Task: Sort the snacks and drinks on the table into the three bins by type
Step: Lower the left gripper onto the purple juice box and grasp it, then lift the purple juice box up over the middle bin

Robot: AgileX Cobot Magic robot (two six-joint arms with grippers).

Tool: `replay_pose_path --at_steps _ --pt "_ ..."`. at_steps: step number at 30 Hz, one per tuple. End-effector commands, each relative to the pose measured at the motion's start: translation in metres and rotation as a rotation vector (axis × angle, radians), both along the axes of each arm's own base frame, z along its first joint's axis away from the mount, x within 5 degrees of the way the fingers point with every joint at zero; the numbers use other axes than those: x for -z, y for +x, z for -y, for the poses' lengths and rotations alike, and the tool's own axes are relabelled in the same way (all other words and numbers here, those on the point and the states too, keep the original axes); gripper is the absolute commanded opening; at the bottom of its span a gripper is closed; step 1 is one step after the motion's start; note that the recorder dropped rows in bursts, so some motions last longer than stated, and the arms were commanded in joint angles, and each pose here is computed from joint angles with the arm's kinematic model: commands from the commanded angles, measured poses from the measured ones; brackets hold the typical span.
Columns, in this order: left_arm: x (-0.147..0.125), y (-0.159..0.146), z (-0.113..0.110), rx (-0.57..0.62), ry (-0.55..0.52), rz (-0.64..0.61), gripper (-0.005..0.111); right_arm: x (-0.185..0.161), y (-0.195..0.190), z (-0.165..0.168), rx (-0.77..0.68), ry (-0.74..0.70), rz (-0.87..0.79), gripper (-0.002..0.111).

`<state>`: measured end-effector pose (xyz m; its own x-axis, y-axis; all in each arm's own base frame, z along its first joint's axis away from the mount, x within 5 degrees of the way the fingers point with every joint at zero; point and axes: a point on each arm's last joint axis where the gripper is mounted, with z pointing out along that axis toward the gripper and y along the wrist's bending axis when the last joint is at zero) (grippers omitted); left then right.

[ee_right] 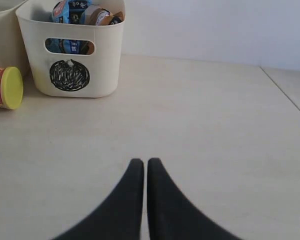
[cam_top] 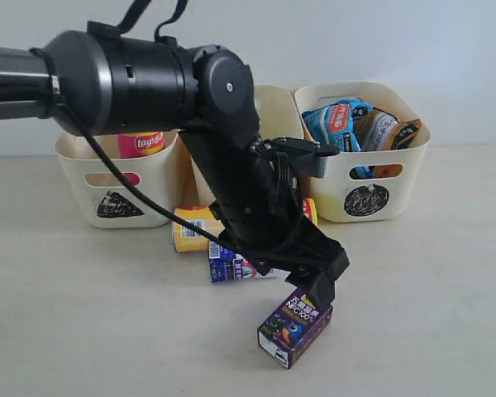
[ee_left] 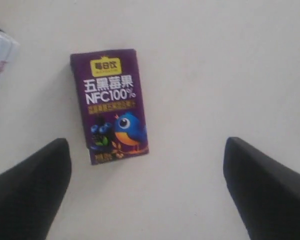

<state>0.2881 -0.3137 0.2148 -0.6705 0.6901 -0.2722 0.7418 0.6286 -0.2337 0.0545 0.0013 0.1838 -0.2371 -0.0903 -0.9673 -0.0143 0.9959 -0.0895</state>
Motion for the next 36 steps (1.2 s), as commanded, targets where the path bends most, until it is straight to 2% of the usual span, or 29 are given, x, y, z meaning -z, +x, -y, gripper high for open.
replay_pose_path --at_steps 1,5,19,21,23,24,25,27,30,32,36 --pt "0.017 0.010 0.008 0.001 0.017 0.037 0.081 -0.001 0.000 0.000 0.006 -0.003 0.009 0.000" --pt "0.036 0.014 0.013 0.024 0.020 0.039 0.087 -0.001 0.000 0.000 0.006 -0.003 0.009 0.000" --pt "0.087 0.022 0.019 0.003 0.052 0.016 0.084 -0.001 0.000 0.000 0.006 -0.003 0.009 0.000" --pt "0.092 0.023 0.020 0.002 0.057 0.012 0.076 -0.001 0.000 0.000 0.006 -0.003 0.009 0.000" --pt "0.095 0.023 0.020 0.000 0.062 0.008 0.058 -0.001 0.000 0.000 0.006 -0.003 0.009 0.000" --pt "0.096 0.023 0.020 0.000 0.062 0.007 0.035 -0.001 0.000 0.000 0.006 -0.003 0.009 0.000" --pt "0.096 0.023 0.020 0.000 0.063 0.002 0.022 -0.001 0.000 0.000 0.006 -0.003 0.009 0.000" --pt "0.090 0.021 0.019 0.004 0.060 0.000 0.004 -0.001 0.000 0.000 0.006 -0.003 0.009 0.000" --pt "0.067 0.020 0.019 -0.004 0.025 0.023 0.004 -0.001 0.000 0.000 0.006 -0.003 0.009 0.000" --pt "0.038 0.019 0.017 -0.006 -0.023 0.075 0.004 -0.001 0.000 0.000 0.006 -0.003 0.009 0.000" --pt "-0.050 0.018 0.001 -0.041 -0.183 0.304 0.004 -0.001 0.000 0.000 0.006 -0.003 0.009 0.000"
